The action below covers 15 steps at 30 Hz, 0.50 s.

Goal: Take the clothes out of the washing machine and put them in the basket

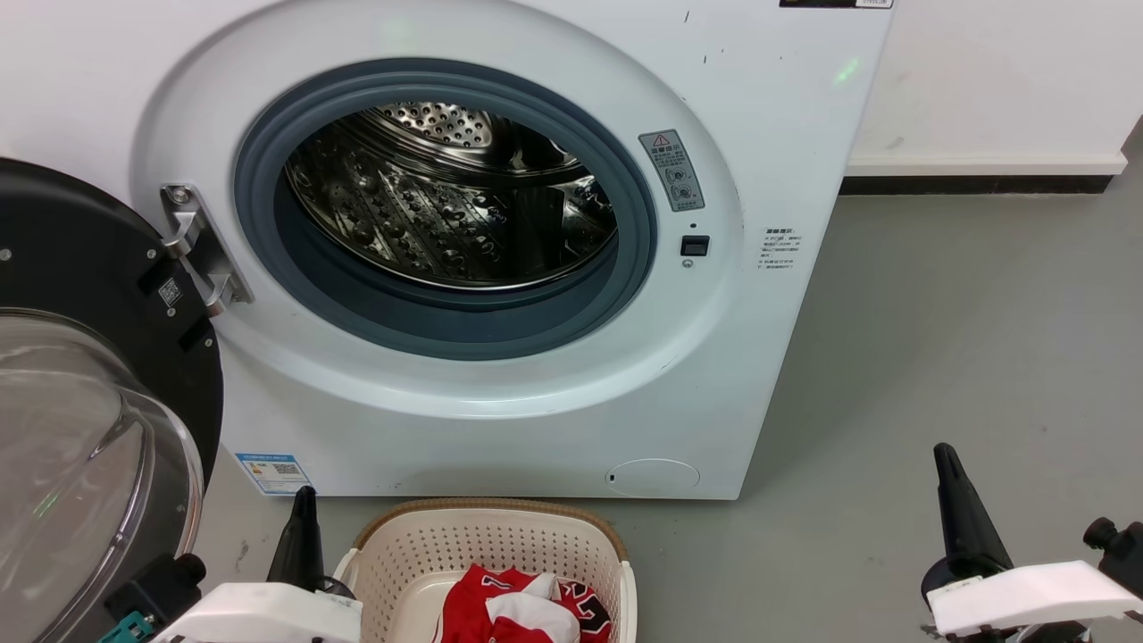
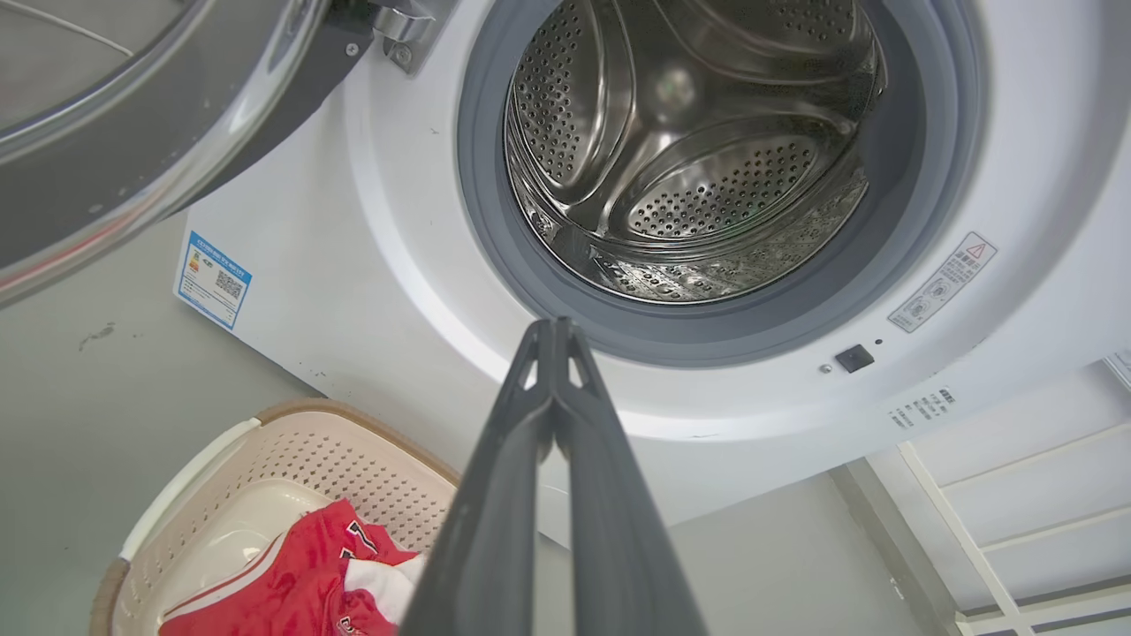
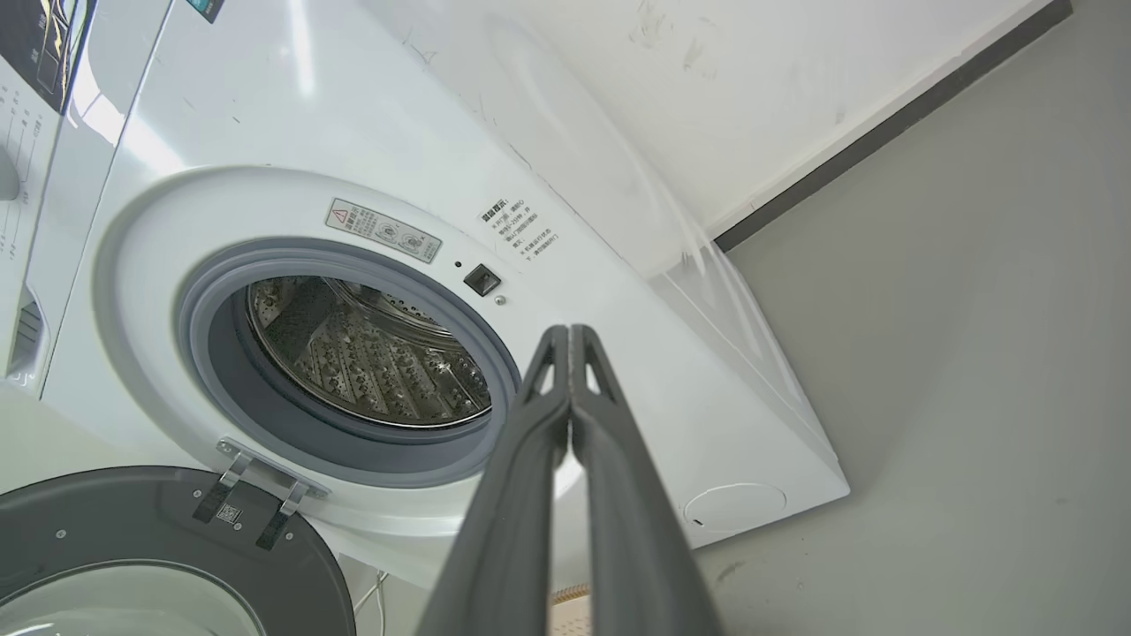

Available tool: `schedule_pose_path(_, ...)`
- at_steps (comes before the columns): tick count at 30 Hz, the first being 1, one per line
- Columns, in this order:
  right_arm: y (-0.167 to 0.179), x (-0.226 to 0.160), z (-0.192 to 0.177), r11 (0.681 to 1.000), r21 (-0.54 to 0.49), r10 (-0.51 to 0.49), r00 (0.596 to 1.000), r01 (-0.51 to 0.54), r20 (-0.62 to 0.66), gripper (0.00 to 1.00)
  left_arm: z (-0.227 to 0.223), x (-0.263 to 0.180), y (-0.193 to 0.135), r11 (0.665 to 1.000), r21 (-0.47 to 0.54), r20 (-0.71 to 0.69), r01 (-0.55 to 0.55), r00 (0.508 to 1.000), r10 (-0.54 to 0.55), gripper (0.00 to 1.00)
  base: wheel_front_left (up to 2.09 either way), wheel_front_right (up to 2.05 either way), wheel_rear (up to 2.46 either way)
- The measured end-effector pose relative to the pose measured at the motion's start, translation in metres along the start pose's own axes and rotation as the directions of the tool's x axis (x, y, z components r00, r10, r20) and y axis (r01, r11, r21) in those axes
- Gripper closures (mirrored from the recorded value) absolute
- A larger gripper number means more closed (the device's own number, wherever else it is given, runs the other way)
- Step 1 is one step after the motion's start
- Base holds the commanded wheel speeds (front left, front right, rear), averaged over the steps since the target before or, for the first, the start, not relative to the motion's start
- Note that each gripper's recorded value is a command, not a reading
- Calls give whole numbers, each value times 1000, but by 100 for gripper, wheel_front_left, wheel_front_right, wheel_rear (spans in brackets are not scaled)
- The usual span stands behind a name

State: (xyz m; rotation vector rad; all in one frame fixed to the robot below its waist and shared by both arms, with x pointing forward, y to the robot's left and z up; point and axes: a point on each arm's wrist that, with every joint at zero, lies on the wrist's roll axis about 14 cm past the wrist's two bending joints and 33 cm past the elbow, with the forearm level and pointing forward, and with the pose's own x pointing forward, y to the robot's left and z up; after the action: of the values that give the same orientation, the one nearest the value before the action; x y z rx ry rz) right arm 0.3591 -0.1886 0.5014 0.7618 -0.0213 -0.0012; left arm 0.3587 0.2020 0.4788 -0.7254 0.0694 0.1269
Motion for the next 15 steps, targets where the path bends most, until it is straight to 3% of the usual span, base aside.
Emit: schedule_pose_path(15, -4, 7, 2, 982, 187, -21, 1000, 22, -10, 100, 1, 6, -2, 980, -199, -19, 7, 1000, -11, 100, 0, 0, 0)
